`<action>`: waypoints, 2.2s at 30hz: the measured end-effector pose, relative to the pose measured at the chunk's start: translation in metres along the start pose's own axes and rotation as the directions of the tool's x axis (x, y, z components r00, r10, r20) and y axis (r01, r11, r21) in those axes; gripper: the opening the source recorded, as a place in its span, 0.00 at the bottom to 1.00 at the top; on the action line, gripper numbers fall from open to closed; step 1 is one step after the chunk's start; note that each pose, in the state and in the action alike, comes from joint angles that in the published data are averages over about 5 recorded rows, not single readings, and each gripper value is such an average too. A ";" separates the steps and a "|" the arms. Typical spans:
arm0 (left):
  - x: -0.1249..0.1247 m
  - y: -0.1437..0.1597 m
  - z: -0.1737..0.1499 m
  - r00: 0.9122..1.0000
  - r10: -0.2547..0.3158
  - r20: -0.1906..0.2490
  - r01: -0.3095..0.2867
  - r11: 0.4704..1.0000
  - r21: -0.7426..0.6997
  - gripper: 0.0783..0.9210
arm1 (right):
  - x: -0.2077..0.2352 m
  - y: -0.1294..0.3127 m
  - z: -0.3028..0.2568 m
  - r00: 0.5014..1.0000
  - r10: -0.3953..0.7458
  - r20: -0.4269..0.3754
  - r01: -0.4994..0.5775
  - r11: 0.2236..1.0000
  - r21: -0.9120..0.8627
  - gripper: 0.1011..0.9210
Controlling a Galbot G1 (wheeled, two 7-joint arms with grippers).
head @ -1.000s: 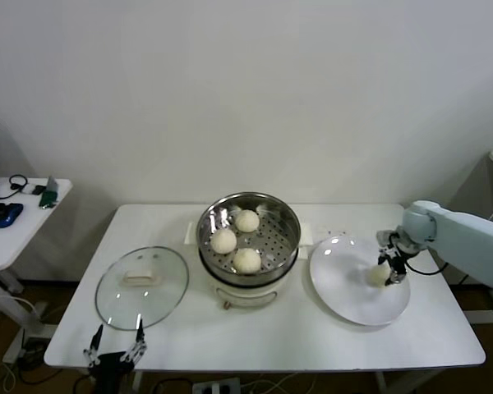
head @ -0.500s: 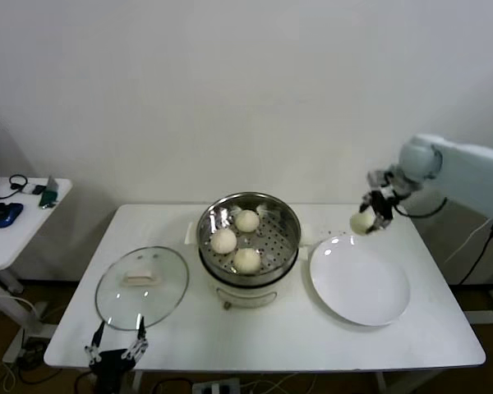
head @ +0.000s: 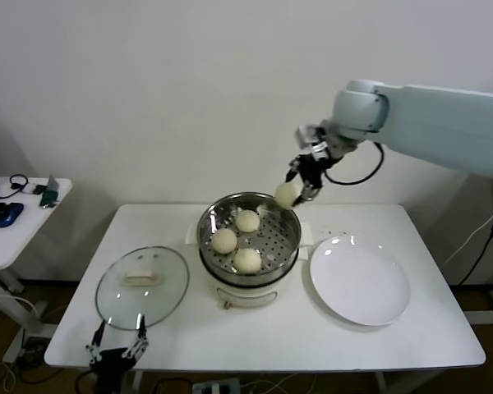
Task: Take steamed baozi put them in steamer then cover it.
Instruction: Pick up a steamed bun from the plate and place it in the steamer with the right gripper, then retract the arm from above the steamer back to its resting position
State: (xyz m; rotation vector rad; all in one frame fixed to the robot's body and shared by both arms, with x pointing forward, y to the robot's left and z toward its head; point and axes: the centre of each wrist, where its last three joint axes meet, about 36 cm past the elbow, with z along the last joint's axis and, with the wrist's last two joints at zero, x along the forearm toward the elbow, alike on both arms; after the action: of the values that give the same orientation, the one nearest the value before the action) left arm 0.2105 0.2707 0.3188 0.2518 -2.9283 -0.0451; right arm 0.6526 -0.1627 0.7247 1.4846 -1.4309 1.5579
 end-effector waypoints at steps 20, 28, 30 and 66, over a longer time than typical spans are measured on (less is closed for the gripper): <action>-0.004 0.000 -0.001 1.000 -0.005 -0.007 0.005 1.000 0.007 0.88 | -0.133 0.026 -0.009 0.995 -0.068 -0.079 0.072 0.997 0.039 0.72; -0.004 0.000 -0.007 1.000 -0.012 0.007 0.011 1.000 0.012 0.88 | -0.130 0.020 -0.006 0.997 -0.050 -0.058 0.051 0.998 0.026 0.88; -0.005 0.000 -0.009 1.000 -0.016 0.011 0.016 1.000 0.011 0.88 | -0.119 0.013 -0.004 0.998 -0.042 -0.041 0.043 0.999 0.014 0.88; -0.043 0.009 -0.038 0.984 0.085 0.154 -0.070 0.992 -0.105 0.88 | -0.080 0.202 0.198 0.369 0.922 0.112 -0.346 0.249 -0.905 0.88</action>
State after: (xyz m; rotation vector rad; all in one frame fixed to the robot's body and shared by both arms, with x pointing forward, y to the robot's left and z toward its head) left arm 0.2581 0.2870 0.3476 0.1235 -3.0792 -0.2074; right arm 0.5576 -0.3802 0.5522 0.7557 -3.0489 0.3865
